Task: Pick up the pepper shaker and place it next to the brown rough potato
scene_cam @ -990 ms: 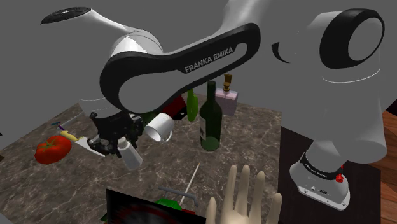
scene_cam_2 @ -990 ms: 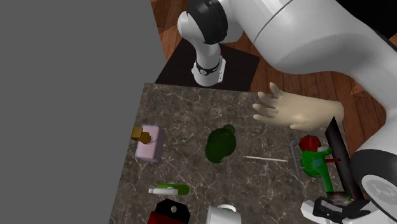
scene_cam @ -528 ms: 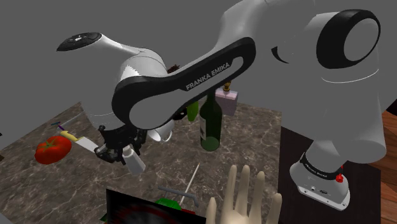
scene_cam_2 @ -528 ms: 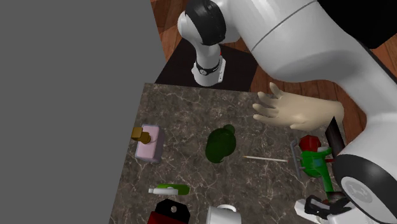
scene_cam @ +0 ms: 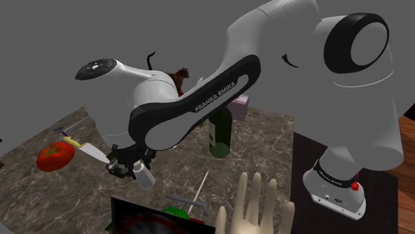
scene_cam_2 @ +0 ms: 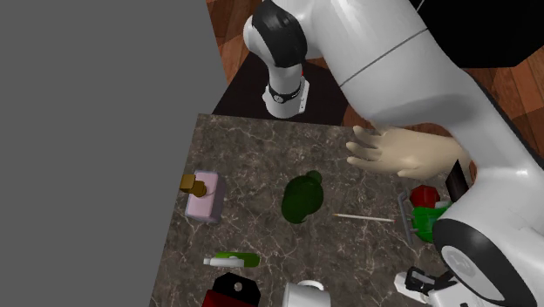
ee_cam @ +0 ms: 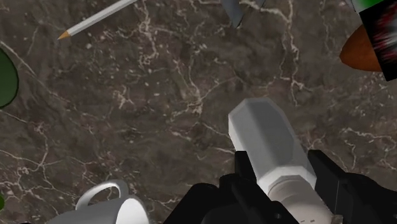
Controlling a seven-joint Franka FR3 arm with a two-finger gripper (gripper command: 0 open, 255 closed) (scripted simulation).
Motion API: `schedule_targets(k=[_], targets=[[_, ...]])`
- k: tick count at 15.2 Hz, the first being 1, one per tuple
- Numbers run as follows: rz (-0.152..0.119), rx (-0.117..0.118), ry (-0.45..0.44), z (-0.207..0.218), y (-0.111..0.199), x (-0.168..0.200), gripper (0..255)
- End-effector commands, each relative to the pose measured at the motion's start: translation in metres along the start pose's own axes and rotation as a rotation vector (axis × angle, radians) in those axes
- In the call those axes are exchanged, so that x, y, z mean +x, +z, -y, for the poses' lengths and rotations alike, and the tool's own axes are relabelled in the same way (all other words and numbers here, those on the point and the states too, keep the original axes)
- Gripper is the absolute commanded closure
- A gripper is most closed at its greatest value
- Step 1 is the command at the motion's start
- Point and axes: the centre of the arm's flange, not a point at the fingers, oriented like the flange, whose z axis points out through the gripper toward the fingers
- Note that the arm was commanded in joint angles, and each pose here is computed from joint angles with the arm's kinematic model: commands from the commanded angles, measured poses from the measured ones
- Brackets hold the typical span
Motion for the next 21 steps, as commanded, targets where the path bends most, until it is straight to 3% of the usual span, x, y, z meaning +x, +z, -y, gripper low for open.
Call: schedule_targets(k=[1,9,16,17,21], targets=[[0.0,0.0,0.0,0.0,0.011,-0.002,255],[0.0,0.0,0.0,-0.002,0.054,-0.006,255],[0.0,0.0,0.0,-0.002,0.054,-0.006,255],[0.0,0.0,0.0,-0.002,0.054,-0.006,0],[0.0,0.0,0.0,-0.002,0.054,-0.006,0]])
